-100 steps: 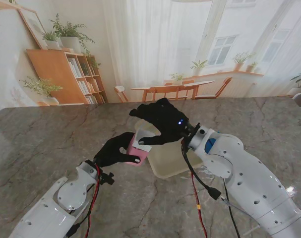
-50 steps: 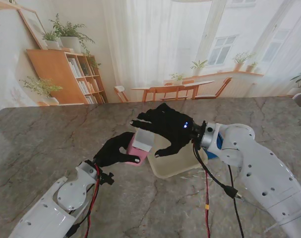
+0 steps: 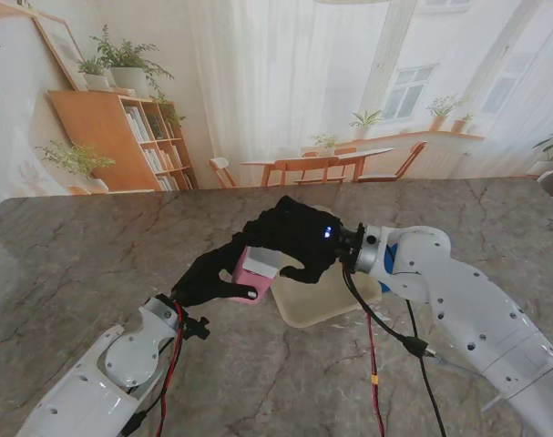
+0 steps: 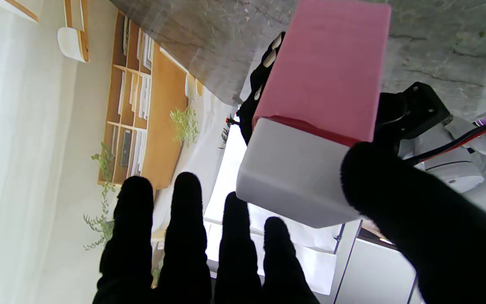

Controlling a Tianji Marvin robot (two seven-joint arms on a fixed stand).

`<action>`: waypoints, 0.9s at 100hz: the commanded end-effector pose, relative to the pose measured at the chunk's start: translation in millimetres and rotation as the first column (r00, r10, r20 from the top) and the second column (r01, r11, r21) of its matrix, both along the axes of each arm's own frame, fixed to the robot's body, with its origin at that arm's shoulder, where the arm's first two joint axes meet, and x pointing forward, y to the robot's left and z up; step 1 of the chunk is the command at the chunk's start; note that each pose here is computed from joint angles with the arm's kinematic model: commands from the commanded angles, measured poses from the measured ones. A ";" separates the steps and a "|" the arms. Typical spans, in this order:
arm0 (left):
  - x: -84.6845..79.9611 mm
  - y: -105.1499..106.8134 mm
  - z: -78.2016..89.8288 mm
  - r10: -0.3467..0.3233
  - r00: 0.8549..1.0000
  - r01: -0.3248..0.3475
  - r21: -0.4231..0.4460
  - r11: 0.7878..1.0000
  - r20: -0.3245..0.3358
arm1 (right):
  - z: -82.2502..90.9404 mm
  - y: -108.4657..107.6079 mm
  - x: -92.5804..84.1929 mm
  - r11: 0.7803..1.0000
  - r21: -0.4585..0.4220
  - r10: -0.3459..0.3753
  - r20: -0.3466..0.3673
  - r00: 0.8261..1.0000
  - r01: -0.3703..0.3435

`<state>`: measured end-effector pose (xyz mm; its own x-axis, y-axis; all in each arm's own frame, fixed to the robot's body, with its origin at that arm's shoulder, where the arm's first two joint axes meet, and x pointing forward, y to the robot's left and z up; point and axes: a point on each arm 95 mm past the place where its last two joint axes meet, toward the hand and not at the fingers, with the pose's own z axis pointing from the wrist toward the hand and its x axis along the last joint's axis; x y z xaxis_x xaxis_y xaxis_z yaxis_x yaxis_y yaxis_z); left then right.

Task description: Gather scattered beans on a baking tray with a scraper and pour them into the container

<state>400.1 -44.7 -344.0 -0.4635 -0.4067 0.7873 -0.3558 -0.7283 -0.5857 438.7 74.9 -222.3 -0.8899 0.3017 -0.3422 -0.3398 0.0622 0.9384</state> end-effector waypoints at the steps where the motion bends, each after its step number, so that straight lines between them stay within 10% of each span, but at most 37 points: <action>1: -2.0 -2.9 0.4 -0.003 1.000 0.003 -0.010 1.000 0.002 | -0.9 -1.6 3.4 1.000 -0.007 -0.005 0.003 1.000 0.005; 90: -3.1 -3.0 1.3 0.007 1.000 -0.006 -0.012 1.000 0.019 | -13.7 20.8 3.1 0.987 0.139 -0.076 -0.038 0.996 0.080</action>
<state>397.7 -44.2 -345.5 -0.4655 -0.4118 0.7834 -0.3452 -0.7305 -0.5892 445.0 89.4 -230.8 -0.8672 0.4158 -0.2742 -0.3230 -0.0506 0.9450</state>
